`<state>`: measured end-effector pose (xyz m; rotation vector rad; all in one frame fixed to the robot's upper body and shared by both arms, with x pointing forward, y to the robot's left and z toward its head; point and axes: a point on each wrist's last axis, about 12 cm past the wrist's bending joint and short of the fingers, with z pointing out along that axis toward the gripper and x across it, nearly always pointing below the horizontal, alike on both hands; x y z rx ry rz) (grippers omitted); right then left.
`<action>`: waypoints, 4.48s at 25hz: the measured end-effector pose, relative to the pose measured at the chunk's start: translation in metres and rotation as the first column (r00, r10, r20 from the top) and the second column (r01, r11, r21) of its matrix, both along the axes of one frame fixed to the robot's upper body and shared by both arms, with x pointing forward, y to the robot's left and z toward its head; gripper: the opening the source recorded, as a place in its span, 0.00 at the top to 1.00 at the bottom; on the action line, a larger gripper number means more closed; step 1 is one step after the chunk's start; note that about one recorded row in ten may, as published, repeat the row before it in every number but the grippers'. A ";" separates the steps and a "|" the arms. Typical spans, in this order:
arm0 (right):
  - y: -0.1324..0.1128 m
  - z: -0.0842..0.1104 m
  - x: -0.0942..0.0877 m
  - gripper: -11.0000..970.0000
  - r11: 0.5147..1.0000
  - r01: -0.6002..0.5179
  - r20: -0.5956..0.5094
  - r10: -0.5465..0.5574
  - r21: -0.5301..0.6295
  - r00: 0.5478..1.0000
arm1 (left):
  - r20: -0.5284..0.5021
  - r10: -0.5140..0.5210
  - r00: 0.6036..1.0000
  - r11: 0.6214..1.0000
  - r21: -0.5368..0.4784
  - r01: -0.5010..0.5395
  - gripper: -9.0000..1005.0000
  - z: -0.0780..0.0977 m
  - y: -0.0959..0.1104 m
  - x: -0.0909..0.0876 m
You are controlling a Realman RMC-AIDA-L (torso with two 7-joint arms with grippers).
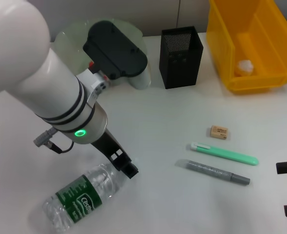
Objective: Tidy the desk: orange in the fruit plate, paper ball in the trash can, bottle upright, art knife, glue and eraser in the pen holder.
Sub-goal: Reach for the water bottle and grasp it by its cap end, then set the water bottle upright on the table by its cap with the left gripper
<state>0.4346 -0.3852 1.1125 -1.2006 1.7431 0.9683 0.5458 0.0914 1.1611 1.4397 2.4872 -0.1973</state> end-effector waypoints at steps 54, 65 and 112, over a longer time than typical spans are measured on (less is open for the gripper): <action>0.014 -0.005 0.020 0.13 0.999 0.009 0.013 -0.010 0.033 1.000 | 0.020 0.017 1.000 0.997 -0.082 -0.015 0.55 -0.013 0.007 -0.002; 0.028 -0.006 0.028 0.13 0.998 -0.016 0.020 0.014 0.064 1.000 | 0.099 0.139 0.985 0.951 -0.292 -0.105 0.56 0.023 0.082 -0.011; 0.048 -0.001 0.040 0.13 0.991 -0.041 0.017 0.040 0.127 0.999 | 0.374 0.340 0.863 0.600 -0.793 0.108 0.53 -0.038 0.212 -0.023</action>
